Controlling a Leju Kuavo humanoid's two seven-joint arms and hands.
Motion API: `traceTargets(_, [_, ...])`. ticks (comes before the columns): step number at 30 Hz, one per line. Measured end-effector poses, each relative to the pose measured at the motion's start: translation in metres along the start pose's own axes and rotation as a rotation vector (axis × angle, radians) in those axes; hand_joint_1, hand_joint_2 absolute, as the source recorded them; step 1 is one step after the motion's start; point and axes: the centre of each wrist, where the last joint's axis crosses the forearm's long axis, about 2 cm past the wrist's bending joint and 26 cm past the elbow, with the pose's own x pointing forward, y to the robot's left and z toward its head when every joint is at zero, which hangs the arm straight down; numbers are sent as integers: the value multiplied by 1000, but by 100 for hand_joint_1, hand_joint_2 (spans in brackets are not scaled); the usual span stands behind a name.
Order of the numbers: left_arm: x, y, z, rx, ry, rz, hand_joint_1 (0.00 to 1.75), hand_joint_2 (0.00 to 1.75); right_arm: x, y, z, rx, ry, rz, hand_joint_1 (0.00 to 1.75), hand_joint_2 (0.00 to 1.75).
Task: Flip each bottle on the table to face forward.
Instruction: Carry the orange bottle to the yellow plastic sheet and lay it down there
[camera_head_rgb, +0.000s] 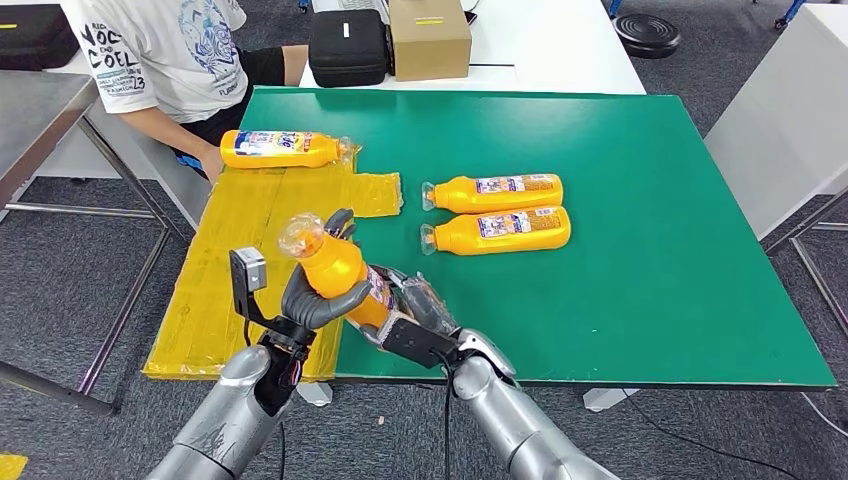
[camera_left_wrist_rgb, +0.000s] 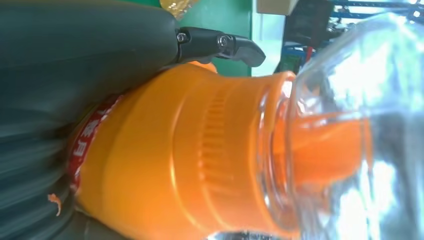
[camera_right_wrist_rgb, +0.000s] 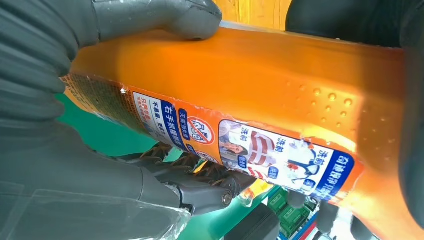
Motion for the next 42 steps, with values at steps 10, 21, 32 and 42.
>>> traceTargets(10, [5,-2,-2,-77,-25,-16,175,175,1,-3,-3,7,-12,5,175,175])
traceTargets(21, [6,-2,-1,-89,-25,-22,175,175,1,-2,-3,15,-16,2,175,175])
traceTargets(32, [8,-1,3,-129,-39,-5,175,175,2,-1,-6,27,-8,21,0,0])
traceTargets(42, [8,-5,3,-132,-30,-36,175,175,2,1,-6,-3,52,96,0,0])
